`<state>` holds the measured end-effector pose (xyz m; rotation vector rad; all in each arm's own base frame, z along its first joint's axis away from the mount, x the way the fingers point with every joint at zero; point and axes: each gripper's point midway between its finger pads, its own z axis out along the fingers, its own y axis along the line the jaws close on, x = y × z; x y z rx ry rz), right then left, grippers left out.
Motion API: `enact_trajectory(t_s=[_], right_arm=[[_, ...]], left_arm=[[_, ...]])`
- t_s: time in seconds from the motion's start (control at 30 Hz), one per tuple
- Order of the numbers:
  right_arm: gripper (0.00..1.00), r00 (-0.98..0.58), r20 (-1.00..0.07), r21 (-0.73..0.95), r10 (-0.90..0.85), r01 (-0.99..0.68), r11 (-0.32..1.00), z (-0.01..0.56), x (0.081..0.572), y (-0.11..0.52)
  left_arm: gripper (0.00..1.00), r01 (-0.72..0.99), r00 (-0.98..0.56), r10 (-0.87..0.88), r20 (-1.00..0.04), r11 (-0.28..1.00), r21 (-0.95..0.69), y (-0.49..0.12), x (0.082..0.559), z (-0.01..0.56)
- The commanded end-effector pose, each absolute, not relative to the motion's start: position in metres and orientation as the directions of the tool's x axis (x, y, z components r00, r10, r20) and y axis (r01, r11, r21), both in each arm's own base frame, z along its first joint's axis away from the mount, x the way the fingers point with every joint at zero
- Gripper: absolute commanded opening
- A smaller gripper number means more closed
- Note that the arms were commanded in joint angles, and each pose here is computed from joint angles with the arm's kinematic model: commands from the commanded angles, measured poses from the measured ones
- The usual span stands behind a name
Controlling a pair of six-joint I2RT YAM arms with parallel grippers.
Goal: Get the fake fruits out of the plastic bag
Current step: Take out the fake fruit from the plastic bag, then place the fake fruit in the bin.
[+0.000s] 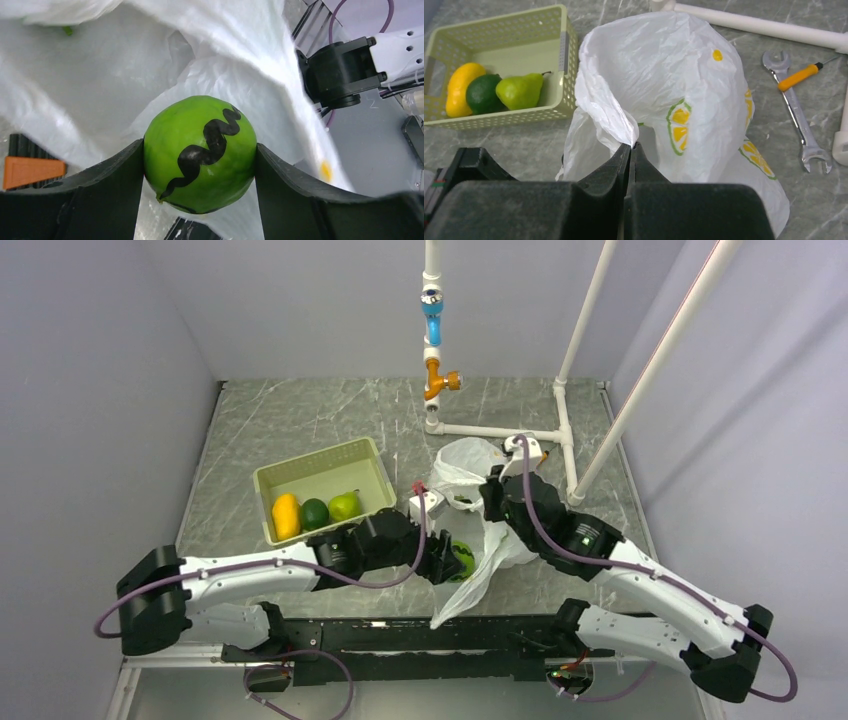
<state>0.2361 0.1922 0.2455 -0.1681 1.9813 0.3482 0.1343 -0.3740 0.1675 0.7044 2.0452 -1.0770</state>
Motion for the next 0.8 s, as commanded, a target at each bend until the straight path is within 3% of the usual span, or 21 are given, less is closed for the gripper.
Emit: enact_trajectory(t_s=[0.0, 0.2, 0.3, 0.4, 0.67, 0.77], right_arm=[[0.0, -0.331, -0.937, 0.203, 0.113, -0.251, 0.947, 0.273, 0.235, 0.175], [0.0, -0.379, -0.924, 0.162, 0.049, -0.273, 0.948, 0.256, 0.232, 0.179], [0.0, -0.418, -0.908, 0.157, 0.013, -0.312, 0.937, 0.242, 0.225, 0.183], [0.0, -0.454, -0.891, 0.181, -0.007, -0.369, 0.912, 0.231, 0.213, 0.189], [0.0, -0.508, -0.861, 0.258, 0.017, -0.408, 0.876, 0.214, 0.193, 0.192], [0.0, -0.494, -0.87, 0.278, -0.003, -0.495, 0.823, 0.222, 0.182, 0.2]], left_arm=[[0.18, 0.708, -0.603, 0.099, -0.791, 0.523, -0.474, -0.356, 0.132, 0.166], [0.18, 0.736, -0.559, 0.021, -0.829, 0.473, -0.484, -0.343, 0.126, 0.206], [0.12, 0.73, -0.529, -0.029, -0.848, 0.495, -0.472, -0.33, 0.131, 0.228], [0.0, 0.657, -0.543, -0.048, -0.838, 0.597, -0.46, -0.309, 0.142, 0.233], [0.0, 0.499, -0.514, -0.09, -0.853, 0.778, -0.383, -0.246, 0.165, 0.25], [0.0, 0.398, -0.539, -0.111, -0.835, 0.84, -0.368, -0.22, 0.177, 0.239]])
